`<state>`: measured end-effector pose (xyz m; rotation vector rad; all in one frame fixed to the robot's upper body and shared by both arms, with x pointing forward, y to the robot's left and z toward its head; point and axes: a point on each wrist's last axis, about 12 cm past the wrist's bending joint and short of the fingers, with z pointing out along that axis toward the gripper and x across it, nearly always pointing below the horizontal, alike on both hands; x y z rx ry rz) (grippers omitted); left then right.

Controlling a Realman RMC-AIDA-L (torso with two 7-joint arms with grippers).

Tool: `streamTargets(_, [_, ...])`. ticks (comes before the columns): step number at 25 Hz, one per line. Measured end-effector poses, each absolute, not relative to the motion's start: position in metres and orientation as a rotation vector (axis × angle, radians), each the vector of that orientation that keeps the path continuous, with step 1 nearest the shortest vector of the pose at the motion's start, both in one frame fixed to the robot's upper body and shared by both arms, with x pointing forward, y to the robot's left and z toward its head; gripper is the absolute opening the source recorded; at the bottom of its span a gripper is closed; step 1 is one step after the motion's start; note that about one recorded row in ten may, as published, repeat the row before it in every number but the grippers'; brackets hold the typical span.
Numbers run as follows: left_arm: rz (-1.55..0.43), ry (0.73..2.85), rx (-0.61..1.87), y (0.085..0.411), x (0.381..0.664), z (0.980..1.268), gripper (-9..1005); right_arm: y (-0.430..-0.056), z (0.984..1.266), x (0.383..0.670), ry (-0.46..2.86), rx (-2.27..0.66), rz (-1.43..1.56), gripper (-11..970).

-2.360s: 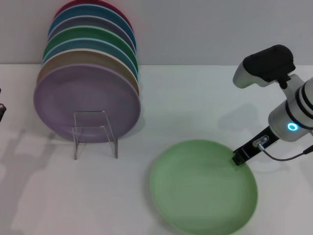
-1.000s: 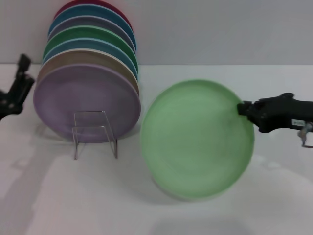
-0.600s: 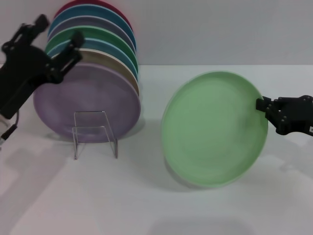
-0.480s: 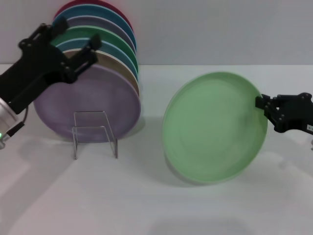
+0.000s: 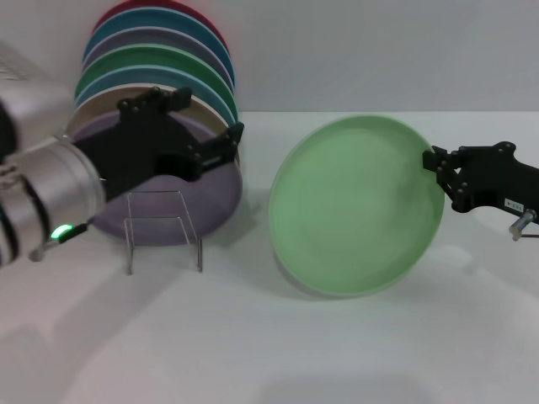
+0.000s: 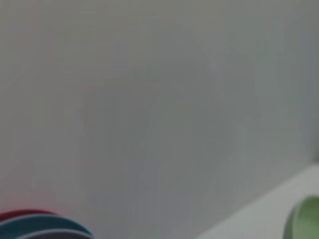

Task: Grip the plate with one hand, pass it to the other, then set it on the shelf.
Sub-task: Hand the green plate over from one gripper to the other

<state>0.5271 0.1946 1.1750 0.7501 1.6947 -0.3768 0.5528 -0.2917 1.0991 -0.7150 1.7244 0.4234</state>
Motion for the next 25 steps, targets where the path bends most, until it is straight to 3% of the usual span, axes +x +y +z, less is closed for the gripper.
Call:
streamTargets(11, [-0.268,1.725,0.799,0.167,0.522,1.192,784,-0.293,1.096,0.55,1.705,-0.767,0.397,17])
streamTargets(12, [-0.259,1.738,0.86,0.152,0.525,1.199,784,-0.293,1.095,0.549,1.7,-0.774,0.392,17])
streamTargets(25, [-0.292,1.775,0.978,0.132,0.533,1.197,784,-0.288,1.098,0.55,1.648,-0.833,0.375,18])
